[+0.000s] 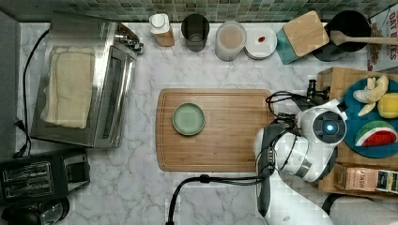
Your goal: Open the drawer.
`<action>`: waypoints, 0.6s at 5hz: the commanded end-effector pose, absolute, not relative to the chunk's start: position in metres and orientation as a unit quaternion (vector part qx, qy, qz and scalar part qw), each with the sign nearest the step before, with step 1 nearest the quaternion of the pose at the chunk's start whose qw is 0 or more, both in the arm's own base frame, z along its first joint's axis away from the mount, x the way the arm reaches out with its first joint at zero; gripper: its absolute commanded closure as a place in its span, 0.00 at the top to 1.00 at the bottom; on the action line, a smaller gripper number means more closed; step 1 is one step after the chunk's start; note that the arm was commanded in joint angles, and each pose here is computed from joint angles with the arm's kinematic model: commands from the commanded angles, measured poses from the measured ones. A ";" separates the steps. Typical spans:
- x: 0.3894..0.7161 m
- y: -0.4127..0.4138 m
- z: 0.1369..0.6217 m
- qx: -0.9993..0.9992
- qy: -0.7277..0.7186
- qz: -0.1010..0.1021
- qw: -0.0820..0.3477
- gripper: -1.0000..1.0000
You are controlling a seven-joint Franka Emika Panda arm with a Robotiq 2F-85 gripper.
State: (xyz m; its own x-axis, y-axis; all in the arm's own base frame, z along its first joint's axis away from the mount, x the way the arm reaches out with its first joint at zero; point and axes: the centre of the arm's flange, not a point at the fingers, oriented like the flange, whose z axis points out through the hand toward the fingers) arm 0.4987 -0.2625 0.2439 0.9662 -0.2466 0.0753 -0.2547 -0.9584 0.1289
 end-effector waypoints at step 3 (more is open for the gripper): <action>0.510 -0.154 0.241 0.997 -0.078 0.006 0.022 1.00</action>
State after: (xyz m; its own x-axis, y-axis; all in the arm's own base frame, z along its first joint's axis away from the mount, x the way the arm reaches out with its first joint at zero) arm 0.4988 -0.2630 0.2452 0.9602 -0.2710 0.0672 -0.2772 -0.9543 0.1114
